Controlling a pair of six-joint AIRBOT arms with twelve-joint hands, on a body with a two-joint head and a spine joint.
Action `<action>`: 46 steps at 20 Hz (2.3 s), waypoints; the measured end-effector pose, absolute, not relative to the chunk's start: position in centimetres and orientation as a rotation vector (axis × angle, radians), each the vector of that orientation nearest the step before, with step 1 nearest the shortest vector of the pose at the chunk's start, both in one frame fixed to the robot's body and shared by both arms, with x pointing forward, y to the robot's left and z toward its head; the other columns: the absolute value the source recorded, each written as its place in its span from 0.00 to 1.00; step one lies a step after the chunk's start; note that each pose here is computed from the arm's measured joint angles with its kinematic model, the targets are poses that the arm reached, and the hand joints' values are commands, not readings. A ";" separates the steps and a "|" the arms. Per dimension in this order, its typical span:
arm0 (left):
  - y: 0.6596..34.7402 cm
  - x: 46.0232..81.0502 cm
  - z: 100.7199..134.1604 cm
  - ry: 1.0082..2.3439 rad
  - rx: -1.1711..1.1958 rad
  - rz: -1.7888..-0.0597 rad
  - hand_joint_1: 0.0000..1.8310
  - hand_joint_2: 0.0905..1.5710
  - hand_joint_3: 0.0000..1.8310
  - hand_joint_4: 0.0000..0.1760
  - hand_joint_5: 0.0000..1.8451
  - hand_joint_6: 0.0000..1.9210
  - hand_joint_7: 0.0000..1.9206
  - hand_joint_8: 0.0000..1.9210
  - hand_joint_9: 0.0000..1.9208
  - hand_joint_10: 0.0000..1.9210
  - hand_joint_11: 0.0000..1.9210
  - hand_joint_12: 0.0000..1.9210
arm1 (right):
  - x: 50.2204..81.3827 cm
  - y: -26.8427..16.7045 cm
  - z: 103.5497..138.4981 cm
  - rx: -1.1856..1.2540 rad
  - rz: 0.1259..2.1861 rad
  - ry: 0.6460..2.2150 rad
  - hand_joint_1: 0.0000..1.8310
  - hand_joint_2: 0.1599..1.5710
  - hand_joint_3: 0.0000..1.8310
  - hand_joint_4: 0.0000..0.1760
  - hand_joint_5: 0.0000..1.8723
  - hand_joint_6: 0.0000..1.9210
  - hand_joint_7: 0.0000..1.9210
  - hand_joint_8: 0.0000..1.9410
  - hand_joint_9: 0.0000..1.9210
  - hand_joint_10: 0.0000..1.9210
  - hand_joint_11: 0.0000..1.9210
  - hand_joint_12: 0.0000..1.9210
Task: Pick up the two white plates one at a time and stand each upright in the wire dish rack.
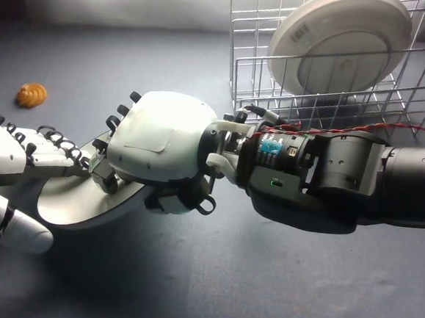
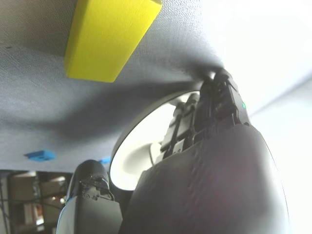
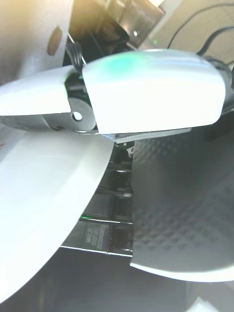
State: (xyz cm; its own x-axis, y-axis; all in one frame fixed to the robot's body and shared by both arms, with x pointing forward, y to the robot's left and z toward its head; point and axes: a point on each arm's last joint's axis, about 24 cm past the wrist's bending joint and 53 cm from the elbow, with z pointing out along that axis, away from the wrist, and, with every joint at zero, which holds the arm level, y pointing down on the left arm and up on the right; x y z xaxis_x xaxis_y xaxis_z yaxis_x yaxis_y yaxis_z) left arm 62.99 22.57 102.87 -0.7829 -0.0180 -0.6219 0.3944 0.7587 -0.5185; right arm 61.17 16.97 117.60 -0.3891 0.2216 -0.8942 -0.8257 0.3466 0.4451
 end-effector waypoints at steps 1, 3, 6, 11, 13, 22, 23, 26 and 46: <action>22.3 63.2 103.2 2.323 0.298 -0.868 0.00 0.64 0.00 0.00 0.00 0.00 0.00 0.00 0.00 0.00 0.00 0.00 | 61.2 16.9 117.6 -0.561 1.260 1.570 0.76 0.65 0.00 0.00 0.52 0.47 0.57 0.44 0.52 0.54 0.46 0.57; 21.8 63.5 104.0 2.302 0.328 -0.866 0.00 0.64 0.00 0.00 0.00 0.00 0.00 0.00 0.00 0.00 0.00 0.00 | 61.4 16.7 117.7 -0.560 1.256 1.568 0.76 0.64 0.00 0.00 0.54 0.44 0.58 0.41 0.53 0.52 0.47 0.56; 21.0 64.0 105.3 2.263 0.369 -0.866 0.00 0.64 0.00 0.00 0.00 0.00 0.00 0.00 0.00 0.00 0.00 0.00 | 61.6 16.2 117.7 -0.555 1.252 1.564 0.76 0.64 0.00 0.00 0.54 0.44 0.60 0.39 0.53 0.51 0.47 0.55; 19.8 65.0 109.3 2.161 0.387 -0.906 0.00 0.64 0.00 0.00 0.00 0.00 0.00 0.00 0.00 0.00 0.00 0.00 | 61.6 15.5 117.8 -0.552 1.246 1.567 0.76 0.64 0.00 0.00 0.54 0.46 0.59 0.42 0.52 0.51 0.46 0.54; 19.3 65.4 111.3 2.105 0.403 -0.920 0.00 0.64 0.00 0.00 0.00 0.00 0.00 0.00 0.00 0.00 0.00 0.00 | 61.5 15.1 117.6 -0.552 1.244 1.568 0.76 0.64 0.00 0.00 0.54 0.47 0.59 0.41 0.52 0.51 0.46 0.54; 18.7 65.5 115.0 1.972 0.517 -0.897 0.00 0.64 0.00 0.00 0.00 0.00 0.00 0.00 0.00 0.00 0.00 0.00 | 59.7 12.6 118.5 -0.551 1.257 1.598 0.76 0.63 0.00 0.00 0.57 0.43 0.60 0.37 0.53 0.50 0.48 0.52; 18.7 65.5 114.9 1.969 0.526 -0.891 0.00 0.64 0.00 0.00 0.00 0.00 0.00 0.00 0.00 0.00 0.00 0.00 | 59.6 12.2 119.0 -0.540 1.264 1.603 0.76 0.64 0.00 0.00 0.56 0.44 0.59 0.39 0.52 0.51 0.47 0.52; 18.7 65.5 114.9 1.960 0.546 -0.878 0.00 0.64 0.00 0.00 0.00 0.00 0.00 0.00 0.00 0.00 0.00 0.00 | 59.2 11.2 120.7 -0.502 1.298 1.610 0.76 0.64 0.00 0.00 0.55 0.45 0.59 0.39 0.51 0.52 0.46 0.53; 19.7 67.5 115.2 1.947 0.500 -0.752 0.00 0.64 0.00 0.00 0.00 0.00 0.00 0.00 0.00 0.00 0.00 0.00 | 62.5 2.9 130.3 0.109 1.604 1.725 0.76 0.64 0.00 0.00 0.56 0.47 0.58 0.37 0.52 0.51 0.46 0.53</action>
State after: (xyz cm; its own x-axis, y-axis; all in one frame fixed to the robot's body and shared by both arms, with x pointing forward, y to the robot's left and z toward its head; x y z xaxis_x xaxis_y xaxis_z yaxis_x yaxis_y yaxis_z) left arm 67.54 19.66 115.19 -0.4605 0.0327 -0.8871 0.6206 0.7264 -0.2954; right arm 62.53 2.86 130.34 -0.7046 0.5377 -0.4630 -0.4227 0.2061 0.8825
